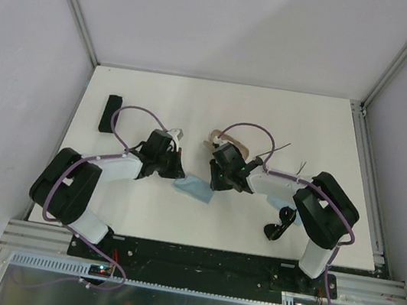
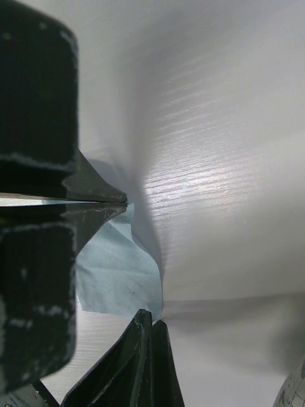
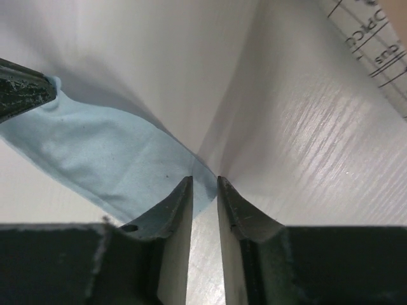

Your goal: Organize the sunglasses

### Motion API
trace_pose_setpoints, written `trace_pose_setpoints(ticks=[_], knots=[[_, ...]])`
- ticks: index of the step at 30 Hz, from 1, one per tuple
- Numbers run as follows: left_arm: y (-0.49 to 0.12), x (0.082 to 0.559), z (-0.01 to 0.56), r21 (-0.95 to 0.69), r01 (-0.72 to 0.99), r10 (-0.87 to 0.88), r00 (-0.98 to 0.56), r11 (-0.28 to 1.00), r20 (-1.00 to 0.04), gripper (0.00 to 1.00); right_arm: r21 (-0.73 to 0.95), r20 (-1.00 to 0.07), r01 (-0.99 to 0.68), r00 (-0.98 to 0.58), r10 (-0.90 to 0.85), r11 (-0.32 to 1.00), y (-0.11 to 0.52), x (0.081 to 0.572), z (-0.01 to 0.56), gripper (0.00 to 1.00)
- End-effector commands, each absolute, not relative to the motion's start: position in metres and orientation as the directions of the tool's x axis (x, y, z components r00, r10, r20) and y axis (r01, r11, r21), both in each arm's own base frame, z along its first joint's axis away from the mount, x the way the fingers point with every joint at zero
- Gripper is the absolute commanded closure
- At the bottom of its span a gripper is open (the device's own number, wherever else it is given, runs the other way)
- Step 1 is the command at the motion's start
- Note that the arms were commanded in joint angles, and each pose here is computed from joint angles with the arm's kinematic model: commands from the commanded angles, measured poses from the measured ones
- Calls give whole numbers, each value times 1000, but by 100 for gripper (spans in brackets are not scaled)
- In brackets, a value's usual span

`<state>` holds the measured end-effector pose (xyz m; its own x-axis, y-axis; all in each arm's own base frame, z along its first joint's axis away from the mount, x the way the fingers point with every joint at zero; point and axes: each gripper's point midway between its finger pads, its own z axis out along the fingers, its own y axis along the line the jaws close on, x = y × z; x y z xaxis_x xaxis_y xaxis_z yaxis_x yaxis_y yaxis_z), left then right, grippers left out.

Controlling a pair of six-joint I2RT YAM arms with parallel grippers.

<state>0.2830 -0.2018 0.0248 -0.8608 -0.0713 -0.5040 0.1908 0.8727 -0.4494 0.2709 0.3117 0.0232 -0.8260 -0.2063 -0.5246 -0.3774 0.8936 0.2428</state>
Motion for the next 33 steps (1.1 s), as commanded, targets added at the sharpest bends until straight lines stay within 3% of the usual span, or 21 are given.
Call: trace_pose_setpoints(ticks=[1, 7, 9, 33], knots=[[-203, 287, 36, -435, 228, -57, -833, 871, -551, 100, 224, -505, -395, -829, -241, 891, 314, 264, 11, 77], [-204, 288, 38, -437, 231, -59, -829, 869, -556, 100, 229, -514, -407, -822, -245, 884, 316, 263, 17, 97], [-204, 288, 41, -440, 233, -62, -826, 867, -560, 100, 238, -527, -408, -817, -236, 881, 317, 264, 24, 99], [-214, 324, 127, -444, 279, -123, -717, 852, -686, 100, 292, -639, -429, -753, -160, 854, 302, 308, 116, 100]])
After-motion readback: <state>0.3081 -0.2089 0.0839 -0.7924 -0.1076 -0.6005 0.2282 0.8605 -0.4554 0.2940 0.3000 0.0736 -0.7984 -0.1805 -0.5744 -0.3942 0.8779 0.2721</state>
